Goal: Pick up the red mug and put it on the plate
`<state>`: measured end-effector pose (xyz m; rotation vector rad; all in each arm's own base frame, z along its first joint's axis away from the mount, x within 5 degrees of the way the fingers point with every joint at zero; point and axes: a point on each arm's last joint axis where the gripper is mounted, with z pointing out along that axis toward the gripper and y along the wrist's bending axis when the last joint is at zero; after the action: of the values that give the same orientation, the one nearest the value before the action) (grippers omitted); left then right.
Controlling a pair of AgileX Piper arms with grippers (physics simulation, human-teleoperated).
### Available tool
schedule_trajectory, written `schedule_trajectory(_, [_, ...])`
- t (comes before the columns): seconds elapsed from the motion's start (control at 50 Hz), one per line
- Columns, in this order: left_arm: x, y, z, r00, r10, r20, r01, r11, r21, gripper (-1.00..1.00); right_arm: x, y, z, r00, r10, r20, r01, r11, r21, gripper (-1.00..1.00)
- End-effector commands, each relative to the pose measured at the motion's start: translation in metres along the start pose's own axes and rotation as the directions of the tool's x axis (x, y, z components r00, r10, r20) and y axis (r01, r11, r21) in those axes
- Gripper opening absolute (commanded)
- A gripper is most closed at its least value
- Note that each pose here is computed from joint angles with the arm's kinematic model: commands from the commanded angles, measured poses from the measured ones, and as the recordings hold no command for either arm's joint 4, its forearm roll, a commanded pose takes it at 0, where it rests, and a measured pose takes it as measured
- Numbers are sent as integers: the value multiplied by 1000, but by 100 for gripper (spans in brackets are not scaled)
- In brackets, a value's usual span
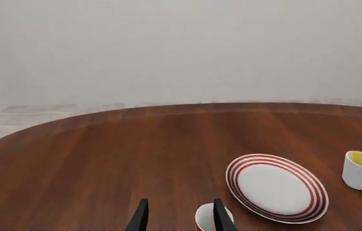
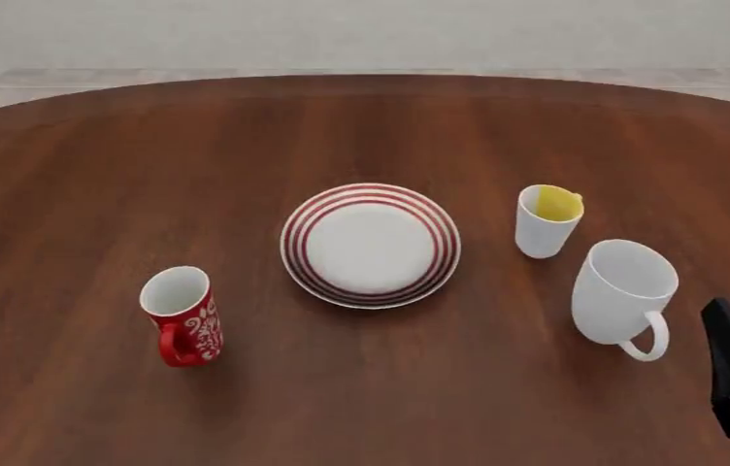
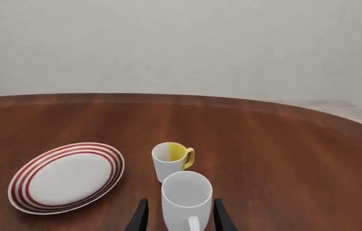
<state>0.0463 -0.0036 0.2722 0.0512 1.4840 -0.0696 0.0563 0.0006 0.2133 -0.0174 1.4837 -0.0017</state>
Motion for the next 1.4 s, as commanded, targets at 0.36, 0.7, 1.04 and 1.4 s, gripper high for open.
schedule_trajectory(0.36, [-63, 0, 49, 962, -39, -271, 36, 999, -17, 100, -1, 0, 0, 1000, 13, 8, -13, 1000, 5, 100])
schedule_trajectory(0.7, [-31, -6, 76, 880, -67, -471, 77, 997, 2, 100, -1, -1, 0, 1000, 28, 13, -28, 1000, 13, 100])
schedule_trajectory(1.04, [6, -18, 97, 805, -63, -590, 111, 993, 46, 100, -2, -1, 0, 999, 30, 17, -30, 999, 17, 100])
schedule_trajectory(1.4, [24, -29, 109, 780, -51, -624, 131, 988, 84, 100, -2, -1, 0, 999, 29, 18, -29, 999, 18, 100])
